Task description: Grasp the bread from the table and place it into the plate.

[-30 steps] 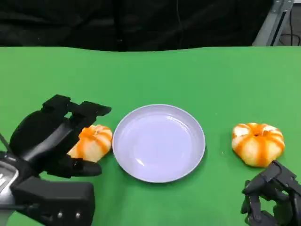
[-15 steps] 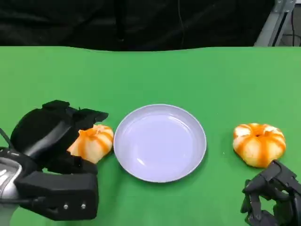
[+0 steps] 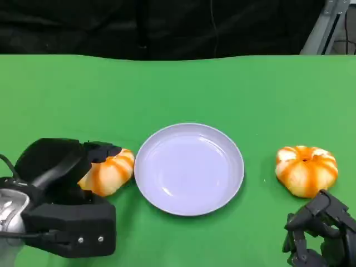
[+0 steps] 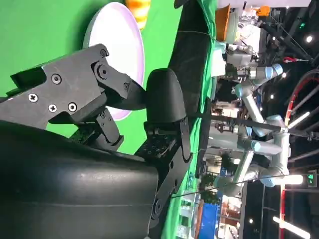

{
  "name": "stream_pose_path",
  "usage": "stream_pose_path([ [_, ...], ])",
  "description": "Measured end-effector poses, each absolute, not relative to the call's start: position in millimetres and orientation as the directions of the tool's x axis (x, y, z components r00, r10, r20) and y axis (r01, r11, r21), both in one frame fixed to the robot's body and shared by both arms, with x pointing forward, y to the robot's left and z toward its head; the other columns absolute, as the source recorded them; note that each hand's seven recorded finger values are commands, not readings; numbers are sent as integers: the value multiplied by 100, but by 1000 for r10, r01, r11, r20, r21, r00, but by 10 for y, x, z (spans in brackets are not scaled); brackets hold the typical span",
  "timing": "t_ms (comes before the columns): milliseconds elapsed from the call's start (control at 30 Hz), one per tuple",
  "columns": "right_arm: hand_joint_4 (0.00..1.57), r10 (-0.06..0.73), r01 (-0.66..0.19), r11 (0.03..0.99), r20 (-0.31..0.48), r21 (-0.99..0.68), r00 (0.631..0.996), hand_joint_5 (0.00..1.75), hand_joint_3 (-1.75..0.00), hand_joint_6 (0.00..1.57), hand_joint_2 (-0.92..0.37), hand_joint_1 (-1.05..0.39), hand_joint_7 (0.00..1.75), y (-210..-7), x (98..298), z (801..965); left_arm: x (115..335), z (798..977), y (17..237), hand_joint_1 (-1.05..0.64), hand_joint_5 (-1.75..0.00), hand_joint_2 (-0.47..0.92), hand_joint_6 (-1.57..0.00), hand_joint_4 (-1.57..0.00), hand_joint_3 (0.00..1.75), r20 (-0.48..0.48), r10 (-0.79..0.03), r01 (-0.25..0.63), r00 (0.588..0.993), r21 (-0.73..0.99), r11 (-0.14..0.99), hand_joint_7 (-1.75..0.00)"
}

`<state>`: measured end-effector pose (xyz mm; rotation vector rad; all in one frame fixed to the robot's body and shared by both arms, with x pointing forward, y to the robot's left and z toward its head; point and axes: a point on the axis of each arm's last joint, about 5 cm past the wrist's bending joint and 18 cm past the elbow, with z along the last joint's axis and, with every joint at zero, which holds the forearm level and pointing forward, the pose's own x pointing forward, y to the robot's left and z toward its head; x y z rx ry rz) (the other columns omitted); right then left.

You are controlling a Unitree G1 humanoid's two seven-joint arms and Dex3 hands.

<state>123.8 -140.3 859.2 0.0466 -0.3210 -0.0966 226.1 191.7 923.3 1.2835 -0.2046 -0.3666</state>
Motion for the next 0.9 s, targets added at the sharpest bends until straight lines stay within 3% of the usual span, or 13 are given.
stream_pose_path([
  [300, 88, -107, 93, 994, 314, 60, 943, 175, -94, 73, -68, -8, 162, -1407, 1239, 8593, 2304, 9063, 1952, -88, -2, 92, -57, -58, 2, -98, -334, 184, 937, 953, 239, 0],
  [900, 88, -106, 88, 993, 303, 73, 947, 175, -97, 72, -65, -8, 162, -1410, 1224, 8590, 2464, 8951, 1897, -86, 0, 92, -57, -57, 5, -91, -308, 172, 947, 953, 250, 0],
])
